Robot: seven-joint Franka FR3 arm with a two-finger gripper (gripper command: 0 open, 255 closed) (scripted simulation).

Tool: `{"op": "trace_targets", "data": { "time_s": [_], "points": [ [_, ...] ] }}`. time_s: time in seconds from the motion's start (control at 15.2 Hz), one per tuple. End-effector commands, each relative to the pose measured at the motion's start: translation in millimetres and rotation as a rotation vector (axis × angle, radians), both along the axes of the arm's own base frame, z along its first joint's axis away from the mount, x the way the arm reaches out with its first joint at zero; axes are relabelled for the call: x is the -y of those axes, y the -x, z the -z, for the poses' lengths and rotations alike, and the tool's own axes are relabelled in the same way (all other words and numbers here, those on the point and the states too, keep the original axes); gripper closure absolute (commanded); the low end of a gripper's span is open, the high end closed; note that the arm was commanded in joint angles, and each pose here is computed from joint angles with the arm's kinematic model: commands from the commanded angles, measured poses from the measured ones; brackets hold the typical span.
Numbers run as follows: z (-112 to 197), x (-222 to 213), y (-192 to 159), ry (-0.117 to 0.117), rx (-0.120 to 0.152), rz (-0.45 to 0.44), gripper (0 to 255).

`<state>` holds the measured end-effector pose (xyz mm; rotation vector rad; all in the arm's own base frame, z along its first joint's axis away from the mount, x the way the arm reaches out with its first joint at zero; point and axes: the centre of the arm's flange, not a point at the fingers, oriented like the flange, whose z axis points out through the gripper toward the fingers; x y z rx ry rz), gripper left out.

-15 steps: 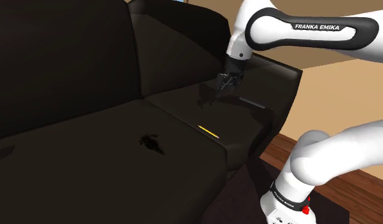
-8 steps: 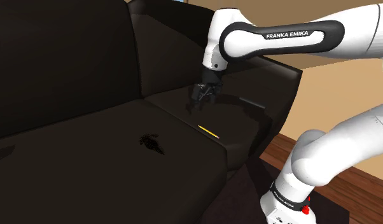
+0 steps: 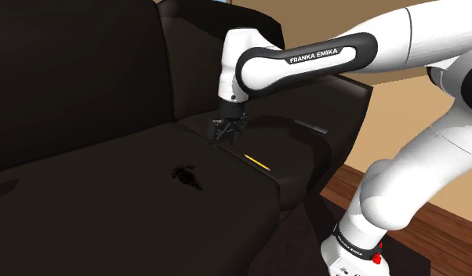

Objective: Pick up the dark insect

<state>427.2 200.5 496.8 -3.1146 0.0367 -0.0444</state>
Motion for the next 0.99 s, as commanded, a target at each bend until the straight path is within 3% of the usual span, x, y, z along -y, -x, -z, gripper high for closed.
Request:
{"op": "trace_targets", "data": {
  "time_s": [0.0, 0.59, 0.92],
  "points": [
    [11.8, -24.1, -9.5, -0.003, -0.008, -0.009, 0],
    [64.9, -122.3, -50.5, -0.014, -0.047, -0.051, 0],
    [91.3, -122.3, -50.5, -0.014, -0.047, -0.051, 0]
  ]
}}
